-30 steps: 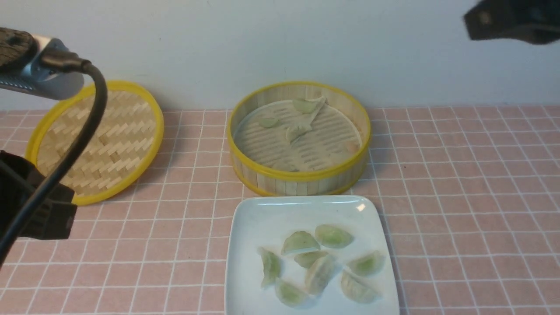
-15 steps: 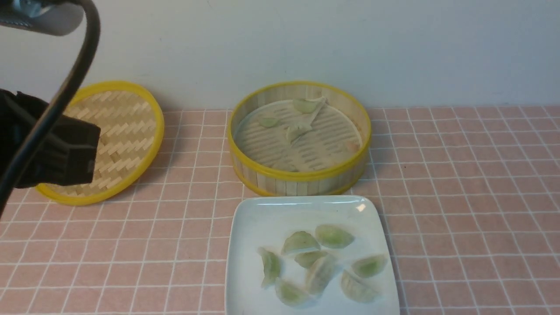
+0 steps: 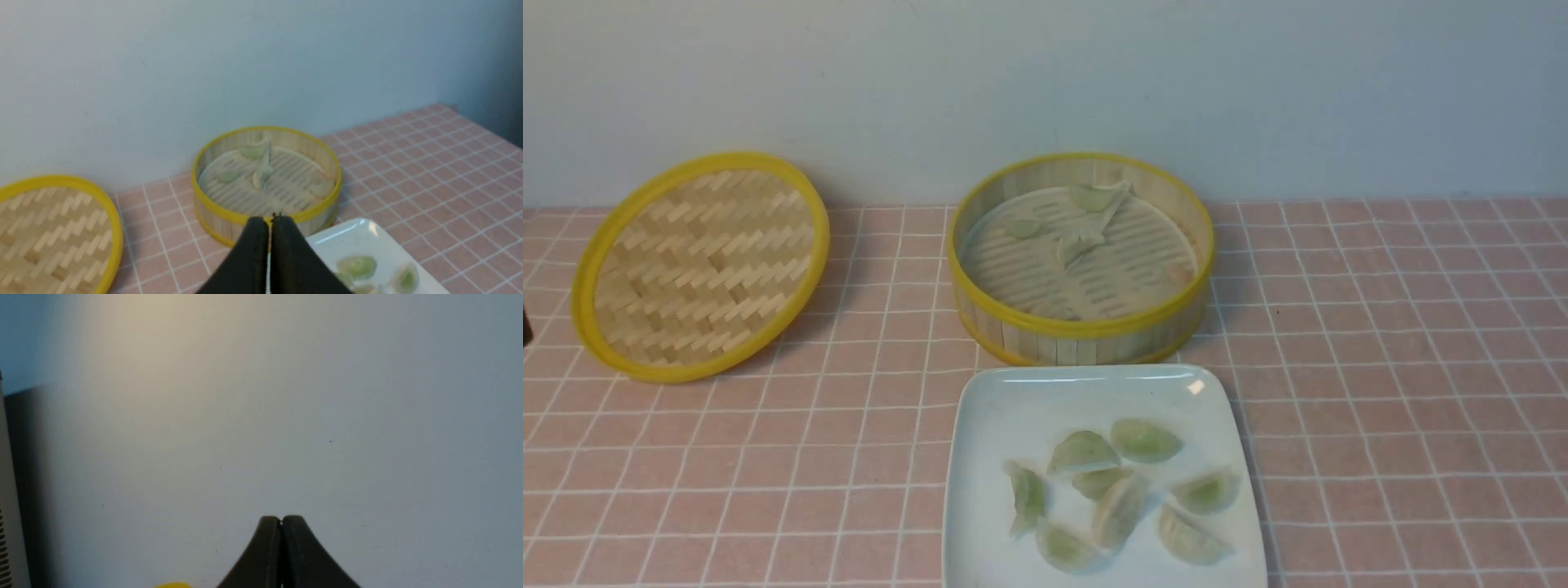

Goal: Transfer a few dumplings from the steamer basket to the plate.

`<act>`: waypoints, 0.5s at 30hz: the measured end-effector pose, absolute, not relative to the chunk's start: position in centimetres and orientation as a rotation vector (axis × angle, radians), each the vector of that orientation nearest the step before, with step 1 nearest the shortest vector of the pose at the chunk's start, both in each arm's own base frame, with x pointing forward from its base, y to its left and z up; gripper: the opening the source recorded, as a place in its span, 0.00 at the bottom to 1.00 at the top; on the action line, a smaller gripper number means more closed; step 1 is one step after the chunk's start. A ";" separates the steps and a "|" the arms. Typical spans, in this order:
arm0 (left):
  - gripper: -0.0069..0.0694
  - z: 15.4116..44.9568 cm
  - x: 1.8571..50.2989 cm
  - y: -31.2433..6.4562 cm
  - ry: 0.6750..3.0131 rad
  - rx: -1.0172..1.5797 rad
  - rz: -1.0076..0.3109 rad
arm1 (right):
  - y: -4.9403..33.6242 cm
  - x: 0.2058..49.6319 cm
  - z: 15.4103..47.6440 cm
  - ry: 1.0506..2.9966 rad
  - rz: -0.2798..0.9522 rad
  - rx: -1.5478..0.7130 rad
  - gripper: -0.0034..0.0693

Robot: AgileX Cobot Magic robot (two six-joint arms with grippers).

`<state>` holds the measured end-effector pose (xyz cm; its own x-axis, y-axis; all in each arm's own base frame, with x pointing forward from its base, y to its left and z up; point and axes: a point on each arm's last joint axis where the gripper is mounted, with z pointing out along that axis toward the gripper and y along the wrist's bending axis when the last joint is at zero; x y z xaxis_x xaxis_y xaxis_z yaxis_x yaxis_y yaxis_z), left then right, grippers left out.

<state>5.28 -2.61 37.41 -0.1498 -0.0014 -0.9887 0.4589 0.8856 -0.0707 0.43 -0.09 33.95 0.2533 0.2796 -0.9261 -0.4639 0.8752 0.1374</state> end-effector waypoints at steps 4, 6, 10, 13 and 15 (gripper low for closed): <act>0.08 35.1 3.9 -1.8 1.605 0.344 -0.435 | -0.1 0.5 33.8 1.228 0.507 -0.176 0.03; 0.08 34.4 3.5 -1.6 1.585 0.340 -0.440 | -0.1 0.5 33.8 1.229 0.506 -0.176 0.03; 0.08 33.4 3.0 -1.3 1.573 0.337 -0.442 | -0.1 0.5 33.8 1.229 0.506 -0.177 0.03; 0.08 32.7 3.2 -1.4 1.589 0.341 -0.439 | -0.1 0.5 33.8 1.229 0.506 -0.177 0.03; 0.08 32.4 3.2 -1.5 1.603 0.344 -0.436 | -0.1 0.5 33.8 1.229 0.506 -0.177 0.03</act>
